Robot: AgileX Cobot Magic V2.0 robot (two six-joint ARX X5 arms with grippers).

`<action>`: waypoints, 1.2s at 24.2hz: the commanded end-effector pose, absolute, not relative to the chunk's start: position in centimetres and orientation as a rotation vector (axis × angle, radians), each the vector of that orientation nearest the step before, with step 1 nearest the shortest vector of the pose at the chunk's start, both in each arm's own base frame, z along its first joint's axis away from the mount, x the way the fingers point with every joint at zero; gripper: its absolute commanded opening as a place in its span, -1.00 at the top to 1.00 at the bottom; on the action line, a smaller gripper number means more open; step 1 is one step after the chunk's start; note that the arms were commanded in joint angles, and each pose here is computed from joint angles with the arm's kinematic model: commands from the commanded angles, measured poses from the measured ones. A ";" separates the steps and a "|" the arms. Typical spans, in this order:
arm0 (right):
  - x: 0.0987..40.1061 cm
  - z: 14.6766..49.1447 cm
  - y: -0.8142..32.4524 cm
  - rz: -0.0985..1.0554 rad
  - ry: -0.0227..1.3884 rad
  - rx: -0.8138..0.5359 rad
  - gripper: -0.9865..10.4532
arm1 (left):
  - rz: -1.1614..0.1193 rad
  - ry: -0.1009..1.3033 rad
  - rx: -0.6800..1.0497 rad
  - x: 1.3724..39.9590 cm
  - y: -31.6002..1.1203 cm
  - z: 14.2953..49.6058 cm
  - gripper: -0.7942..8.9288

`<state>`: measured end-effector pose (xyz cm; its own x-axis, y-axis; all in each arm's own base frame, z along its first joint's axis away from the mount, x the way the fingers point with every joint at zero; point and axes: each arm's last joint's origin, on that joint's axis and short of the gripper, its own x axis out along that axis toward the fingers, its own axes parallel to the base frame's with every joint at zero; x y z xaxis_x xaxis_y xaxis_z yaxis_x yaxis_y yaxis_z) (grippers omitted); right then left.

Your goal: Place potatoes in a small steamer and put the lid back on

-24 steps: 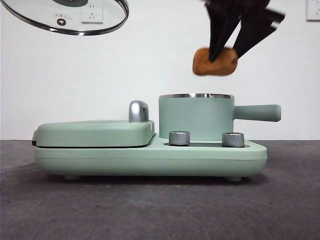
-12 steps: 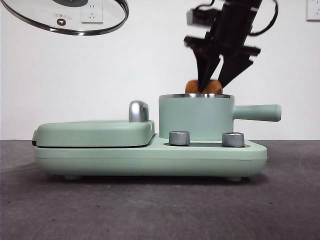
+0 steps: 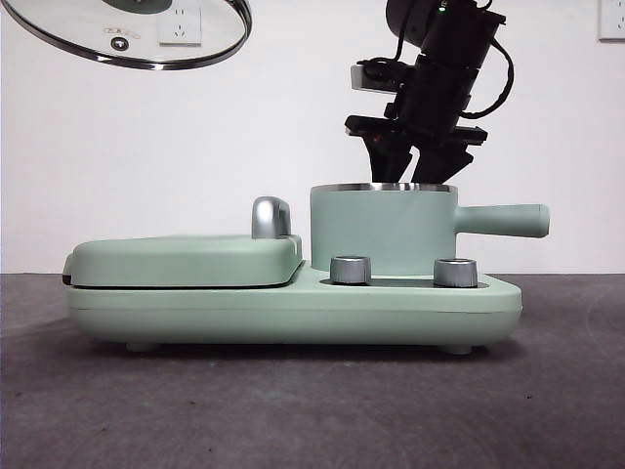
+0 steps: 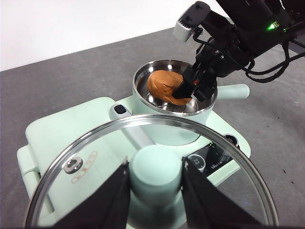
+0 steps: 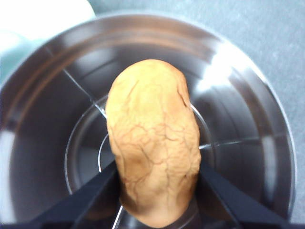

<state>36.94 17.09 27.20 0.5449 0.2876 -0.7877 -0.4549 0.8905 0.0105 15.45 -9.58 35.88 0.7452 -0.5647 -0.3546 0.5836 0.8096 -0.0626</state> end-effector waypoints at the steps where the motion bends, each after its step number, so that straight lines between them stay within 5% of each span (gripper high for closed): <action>1: 37.7 26.4 17.6 0.452 0.900 -0.213 0.55 | -0.634 0.310 0.033 15.4 -9.6 37.0 0.82; 8: 37.5 26.8 17.5 0.458 0.897 -0.211 0.34 | -0.634 0.310 0.033 15.4 -9.6 37.0 0.82; 14: 33.7 34.3 15.9 0.477 0.801 -0.180 0.22 | -0.634 0.310 0.033 15.4 -9.6 37.0 0.82; 19: 26.6 38.7 13.6 0.509 0.687 -0.166 0.22 | -0.634 0.312 0.030 15.4 -9.6 37.0 0.82; 23: 21.0 37.3 12.4 0.519 0.559 -0.146 0.22 | -0.633 0.315 0.030 15.4 -9.6 37.0 0.82; 29: 15.5 32.8 10.1 0.476 0.554 -0.101 0.22 | -0.633 0.315 0.029 15.4 -9.6 37.0 0.82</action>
